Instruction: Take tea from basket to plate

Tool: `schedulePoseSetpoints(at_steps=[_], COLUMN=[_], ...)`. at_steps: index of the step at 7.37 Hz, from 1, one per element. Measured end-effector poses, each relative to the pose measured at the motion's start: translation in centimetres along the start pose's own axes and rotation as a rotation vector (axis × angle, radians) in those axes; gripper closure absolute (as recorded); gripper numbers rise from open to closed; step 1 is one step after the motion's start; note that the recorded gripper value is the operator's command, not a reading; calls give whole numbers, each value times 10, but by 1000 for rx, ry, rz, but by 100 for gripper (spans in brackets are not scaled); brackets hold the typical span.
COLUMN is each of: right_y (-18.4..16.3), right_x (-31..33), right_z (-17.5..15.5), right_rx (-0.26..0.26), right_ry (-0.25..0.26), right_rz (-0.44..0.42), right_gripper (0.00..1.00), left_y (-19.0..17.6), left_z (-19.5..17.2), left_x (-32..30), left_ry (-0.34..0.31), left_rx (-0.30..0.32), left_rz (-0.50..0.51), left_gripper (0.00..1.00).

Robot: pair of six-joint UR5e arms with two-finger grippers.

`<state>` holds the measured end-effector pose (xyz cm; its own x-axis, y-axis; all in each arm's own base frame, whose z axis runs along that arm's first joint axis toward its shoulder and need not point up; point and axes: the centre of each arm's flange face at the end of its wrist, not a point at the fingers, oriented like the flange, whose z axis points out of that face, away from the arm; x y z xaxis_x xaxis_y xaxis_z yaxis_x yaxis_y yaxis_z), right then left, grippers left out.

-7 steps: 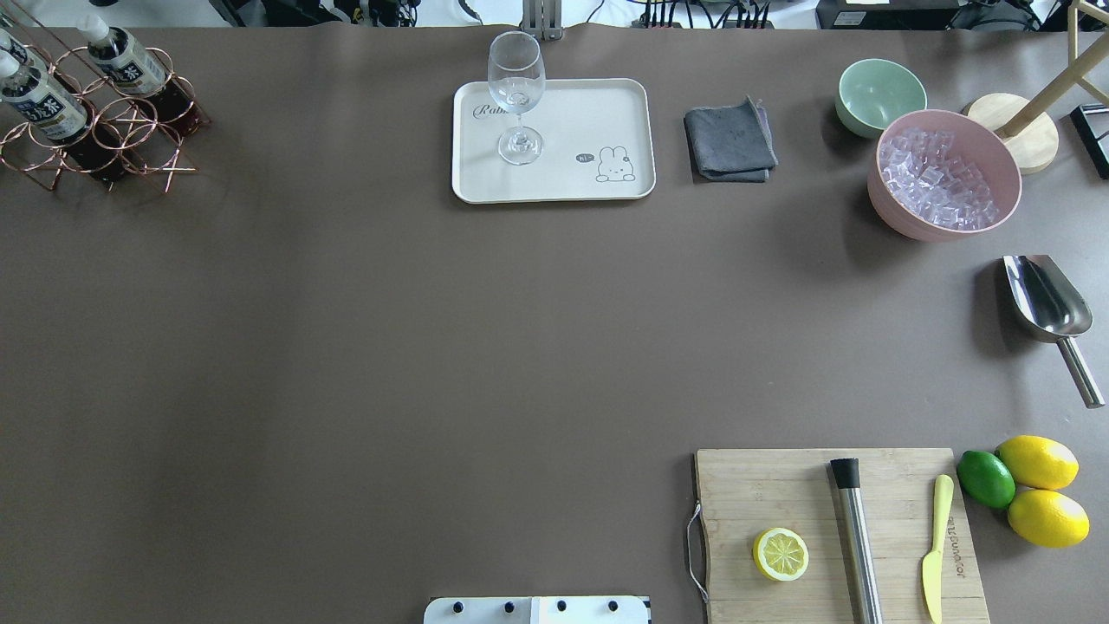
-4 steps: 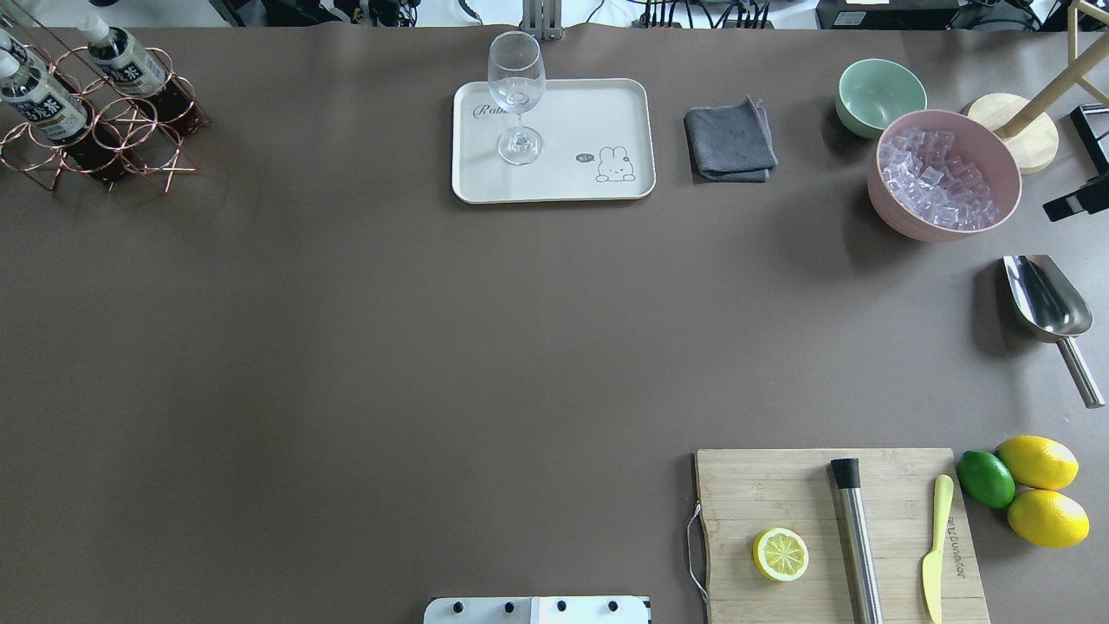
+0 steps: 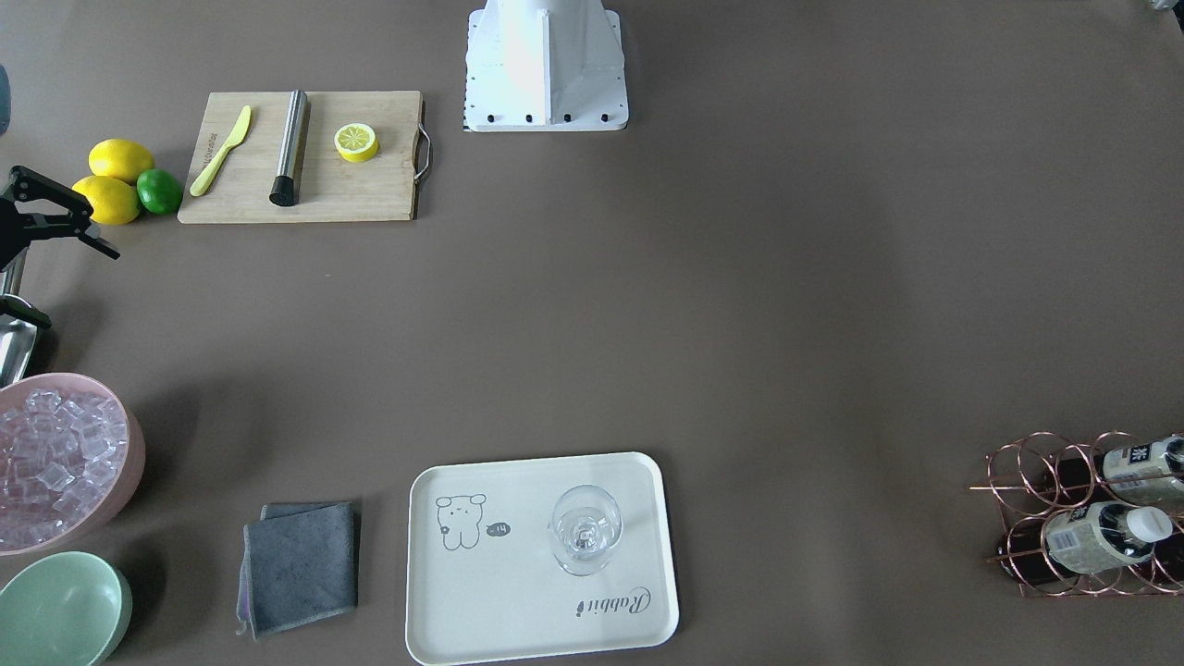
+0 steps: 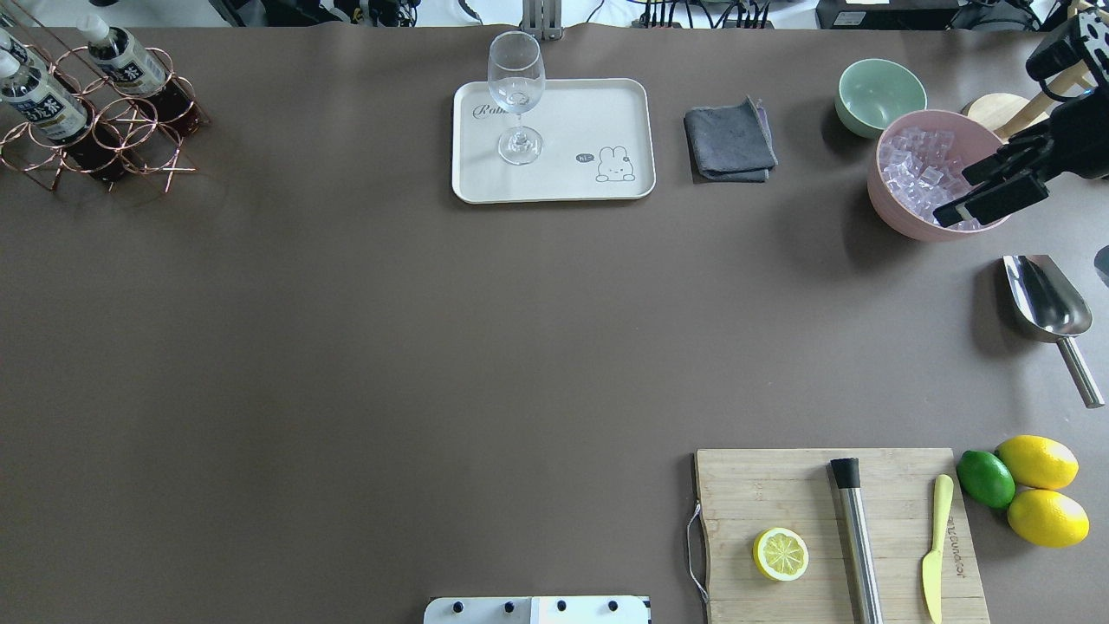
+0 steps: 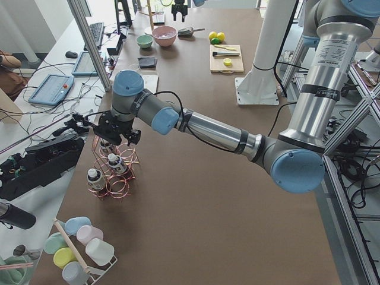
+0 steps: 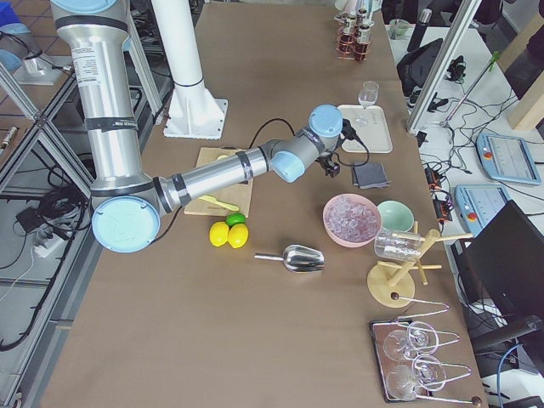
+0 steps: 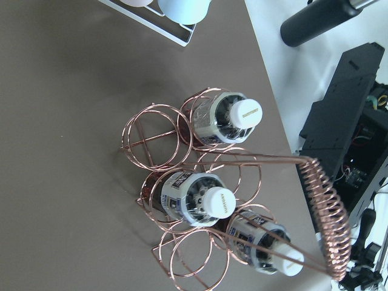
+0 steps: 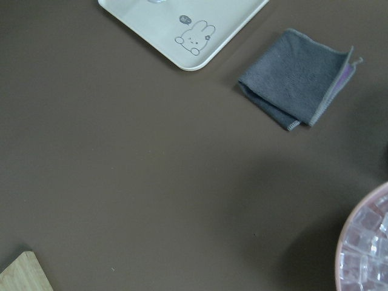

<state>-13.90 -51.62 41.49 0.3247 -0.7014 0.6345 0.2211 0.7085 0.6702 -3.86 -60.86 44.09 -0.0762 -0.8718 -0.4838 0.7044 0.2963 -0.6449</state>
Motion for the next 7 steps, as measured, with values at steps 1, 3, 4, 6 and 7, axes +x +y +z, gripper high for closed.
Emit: schedulePoseSetpoints(at_steps=[1, 3, 4, 6, 7], right_y=[-6, -14, -17, -19, -20], right_x=[-13, -28, -33, -37, -41], right_z=[4, 4, 6, 7, 5], right_rx=[41, 93, 116, 154, 177], right_ry=[-18, -36, -45, -50, -50], right_rz=[-86, -186, -229, -292, -324], right_gripper=[0, 0, 0, 0, 0], left_y=[-4, -17, -22, -30, -32], left_z=[1, 4, 8, 21, 31], left_x=[16, 45, 53, 66, 70], left_ry=[9, 14, 9, -11, -24], left_rx=[26, 46, 49, 50, 50], left_rz=[-55, -133, -159, -208, -217], left_gripper=[2, 2, 2, 3, 3])
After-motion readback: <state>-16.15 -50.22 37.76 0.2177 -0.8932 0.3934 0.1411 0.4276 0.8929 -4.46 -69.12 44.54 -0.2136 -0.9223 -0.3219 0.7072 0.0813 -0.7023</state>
